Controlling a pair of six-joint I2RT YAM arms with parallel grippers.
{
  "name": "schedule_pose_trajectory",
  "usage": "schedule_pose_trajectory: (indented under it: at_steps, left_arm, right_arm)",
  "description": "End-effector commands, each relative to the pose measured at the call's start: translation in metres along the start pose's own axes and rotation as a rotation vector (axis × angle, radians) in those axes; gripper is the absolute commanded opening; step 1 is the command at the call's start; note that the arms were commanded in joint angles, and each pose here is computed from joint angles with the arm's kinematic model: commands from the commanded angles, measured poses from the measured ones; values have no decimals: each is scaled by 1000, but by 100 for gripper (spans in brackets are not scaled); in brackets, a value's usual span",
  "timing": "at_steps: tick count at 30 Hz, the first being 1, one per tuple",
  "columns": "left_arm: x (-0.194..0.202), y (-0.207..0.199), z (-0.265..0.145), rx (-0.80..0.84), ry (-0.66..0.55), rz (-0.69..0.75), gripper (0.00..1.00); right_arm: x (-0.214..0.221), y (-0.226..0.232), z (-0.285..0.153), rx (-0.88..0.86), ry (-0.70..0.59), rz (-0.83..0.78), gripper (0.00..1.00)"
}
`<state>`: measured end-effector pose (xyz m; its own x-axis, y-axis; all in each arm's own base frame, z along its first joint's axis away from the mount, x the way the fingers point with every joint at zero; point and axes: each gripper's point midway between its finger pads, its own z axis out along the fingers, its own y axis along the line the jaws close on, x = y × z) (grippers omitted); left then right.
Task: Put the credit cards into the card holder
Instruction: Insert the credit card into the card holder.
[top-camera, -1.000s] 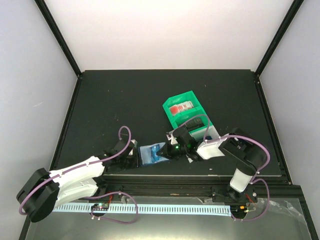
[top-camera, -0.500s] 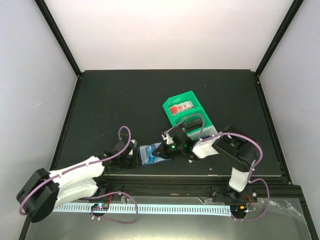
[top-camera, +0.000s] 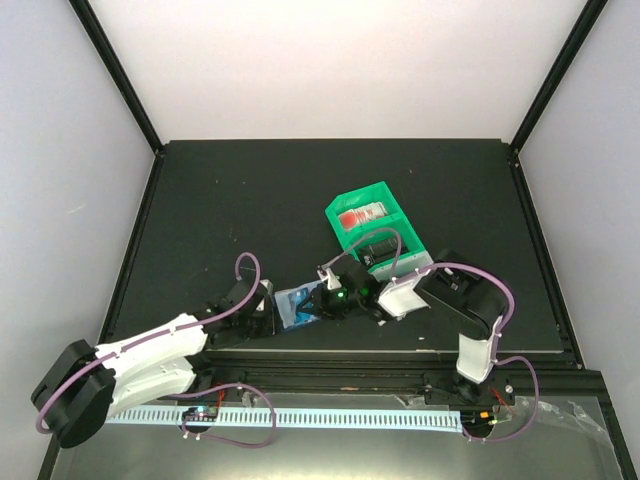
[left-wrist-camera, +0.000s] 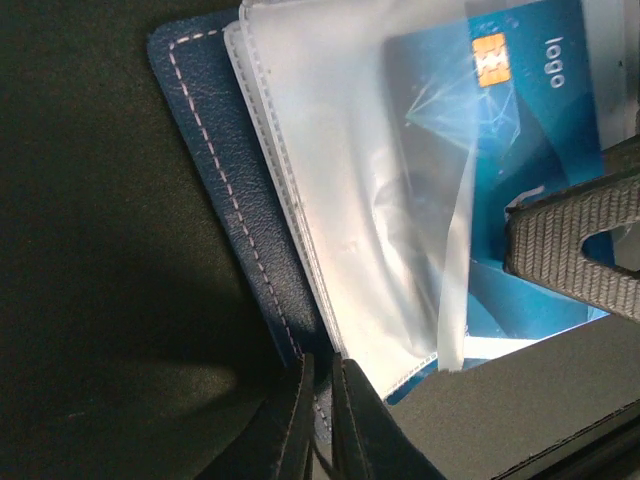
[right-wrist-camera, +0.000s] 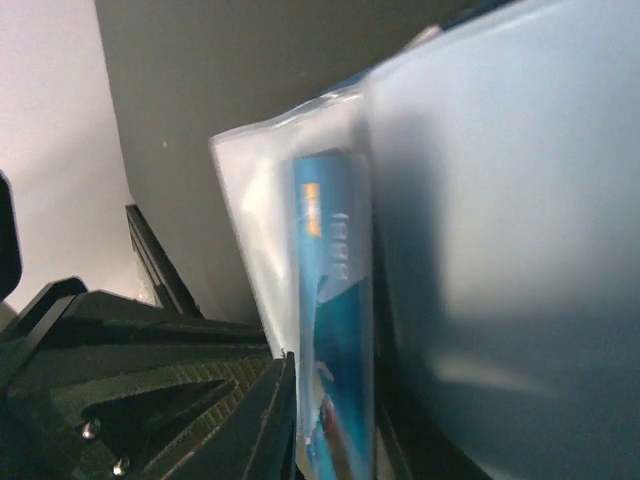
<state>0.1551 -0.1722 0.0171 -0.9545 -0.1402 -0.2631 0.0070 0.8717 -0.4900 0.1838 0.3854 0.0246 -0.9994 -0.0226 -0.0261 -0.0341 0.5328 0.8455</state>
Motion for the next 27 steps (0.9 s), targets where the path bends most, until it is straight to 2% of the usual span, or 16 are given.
schedule_pose_trajectory:
  at_steps: [1,11,22,25,27]
  left_arm:
    - [0,6,-5,-34,-9,13,8]
    - [-5,1,-11,-30,-24,21,11]
    - [-8,-8,-15,3,-32,25,18]
    - [-9,-9,-16,4,-33,26,19]
    - [-9,-9,-16,5,-35,27,20]
  right_arm:
    - [-2,-1,-4,36,-33,-42,24]
    - [-6,-11,-20,186,-82,-76,45]
    - [-8,-7,-25,348,-113,-181,57]
    - [-9,-2,-27,407,-132,-234,69]
    - [-9,-1,-29,426,-145,-248,72]
